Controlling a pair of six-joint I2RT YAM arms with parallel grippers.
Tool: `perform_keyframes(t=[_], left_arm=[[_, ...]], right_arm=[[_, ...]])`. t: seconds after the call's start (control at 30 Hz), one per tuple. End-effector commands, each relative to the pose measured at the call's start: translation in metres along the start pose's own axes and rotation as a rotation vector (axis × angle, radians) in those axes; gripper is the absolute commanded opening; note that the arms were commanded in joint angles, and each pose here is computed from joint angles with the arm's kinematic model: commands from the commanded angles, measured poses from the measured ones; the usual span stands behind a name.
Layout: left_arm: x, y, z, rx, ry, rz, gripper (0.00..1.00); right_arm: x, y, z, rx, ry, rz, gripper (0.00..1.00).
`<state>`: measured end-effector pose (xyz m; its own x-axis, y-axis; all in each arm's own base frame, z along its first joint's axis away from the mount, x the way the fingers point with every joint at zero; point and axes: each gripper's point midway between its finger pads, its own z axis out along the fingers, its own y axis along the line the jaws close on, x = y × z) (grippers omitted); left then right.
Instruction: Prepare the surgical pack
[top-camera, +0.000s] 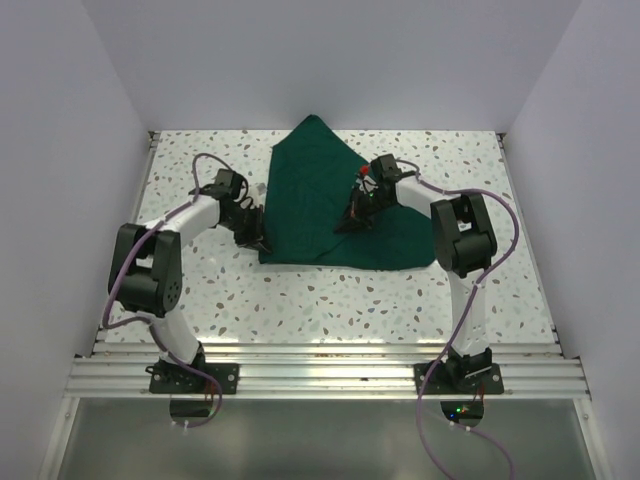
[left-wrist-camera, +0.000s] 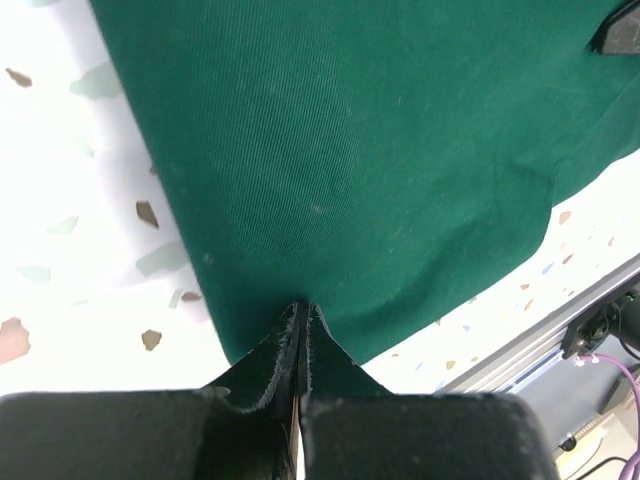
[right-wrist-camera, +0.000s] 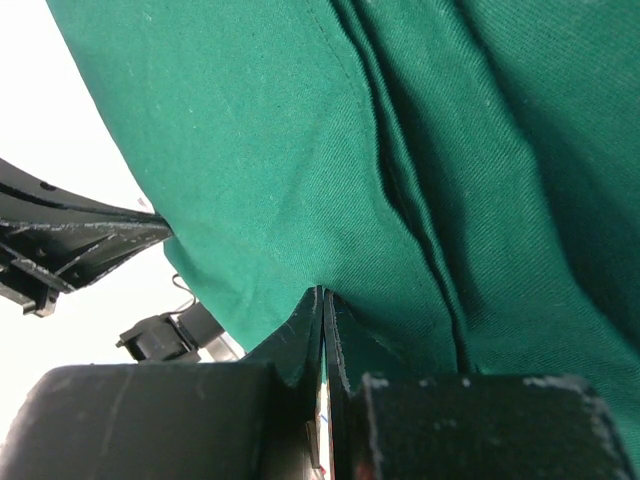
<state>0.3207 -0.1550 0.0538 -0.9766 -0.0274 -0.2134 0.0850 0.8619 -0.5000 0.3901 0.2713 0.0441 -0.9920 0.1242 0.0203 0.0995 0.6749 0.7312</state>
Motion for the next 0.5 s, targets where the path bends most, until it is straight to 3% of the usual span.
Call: perform_keyframes(t=[0.0,0.47], left_arm=[[0.001,-0.001,-0.021,-0.014,-0.017,0.025,0.0],[0.034,-0.022,-0.03,0.115,0.003,0.003,0.01]], right_arm=[[-0.012,-0.003,0.001,0.03,-0.032,-0.004,0.0],[-0.015,0.02,-0.011,-0.016,-0.05,-0.013,0.0]])
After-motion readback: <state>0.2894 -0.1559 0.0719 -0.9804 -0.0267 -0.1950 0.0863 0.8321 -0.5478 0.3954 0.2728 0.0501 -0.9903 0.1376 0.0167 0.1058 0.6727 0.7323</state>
